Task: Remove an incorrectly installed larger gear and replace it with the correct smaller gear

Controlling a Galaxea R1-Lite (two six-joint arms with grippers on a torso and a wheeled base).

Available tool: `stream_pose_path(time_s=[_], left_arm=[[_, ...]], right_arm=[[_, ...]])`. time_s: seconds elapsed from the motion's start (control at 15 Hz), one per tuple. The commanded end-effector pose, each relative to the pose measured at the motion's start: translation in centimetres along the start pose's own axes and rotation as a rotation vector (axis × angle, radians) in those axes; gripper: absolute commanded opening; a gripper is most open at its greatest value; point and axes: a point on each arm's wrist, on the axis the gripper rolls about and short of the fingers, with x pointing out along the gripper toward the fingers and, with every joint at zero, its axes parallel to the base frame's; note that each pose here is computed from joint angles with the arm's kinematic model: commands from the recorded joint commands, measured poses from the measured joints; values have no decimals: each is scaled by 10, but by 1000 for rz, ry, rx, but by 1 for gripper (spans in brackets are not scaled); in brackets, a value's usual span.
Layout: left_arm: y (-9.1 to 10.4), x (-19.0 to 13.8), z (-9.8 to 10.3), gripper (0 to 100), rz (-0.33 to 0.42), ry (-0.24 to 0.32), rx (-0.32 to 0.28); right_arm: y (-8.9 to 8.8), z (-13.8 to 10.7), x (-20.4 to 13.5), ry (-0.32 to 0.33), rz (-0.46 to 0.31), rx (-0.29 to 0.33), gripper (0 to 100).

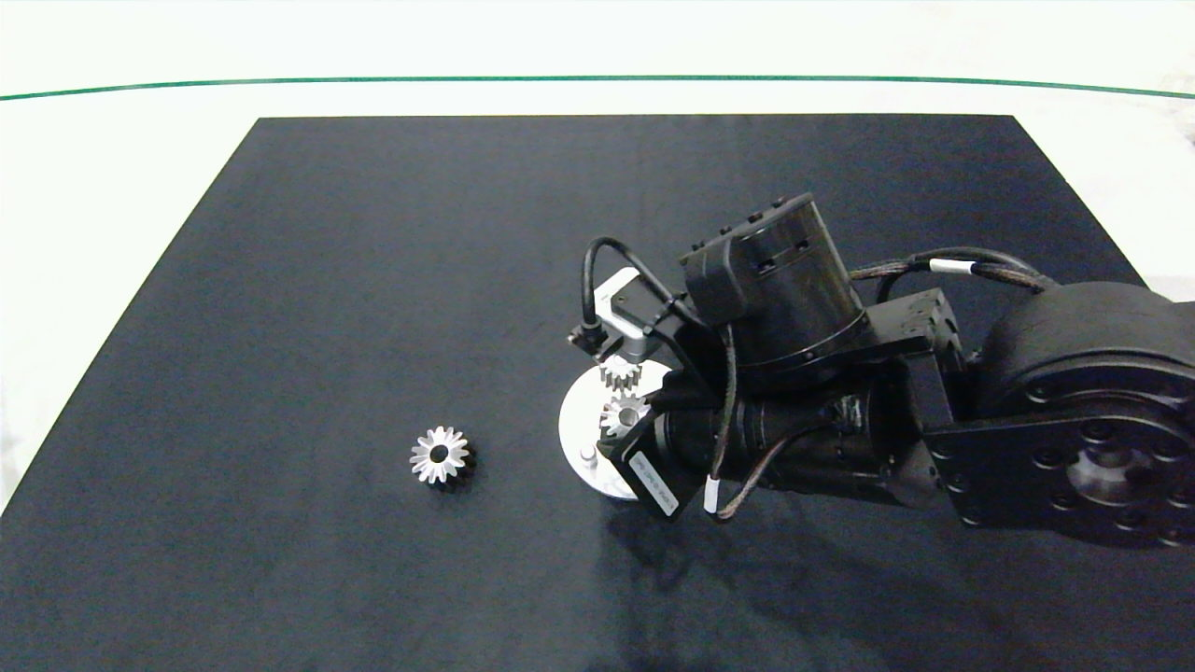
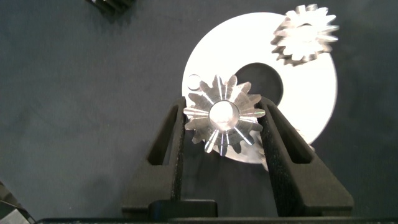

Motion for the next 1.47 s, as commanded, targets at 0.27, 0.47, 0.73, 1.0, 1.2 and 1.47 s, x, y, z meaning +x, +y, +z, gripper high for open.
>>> stream_pose_path(time_s=[0.27,0.47,0.73,1.0,1.2,1.47], left_arm=[[1,-3,1,100,6,-14,-3],[1,-4,1,100,4,-16,-3],[1,-5,0,100,2,-19,-4],[2,-6,0,100,1,-22,-5],[2,-7,-1,100,0,-25,-5],[2,-7,-2,100,0,-24,-5]], right_arm=[[11,-6,34,62,8,-18,19],[13,-1,44,55,7,-15,19],[18,-1,48,60,10,-20,19],[21,-2,49,64,3,-25,19],[22,-4,54,79,-6,-30,19],[22,-2,54,73,-19,-30,100]])
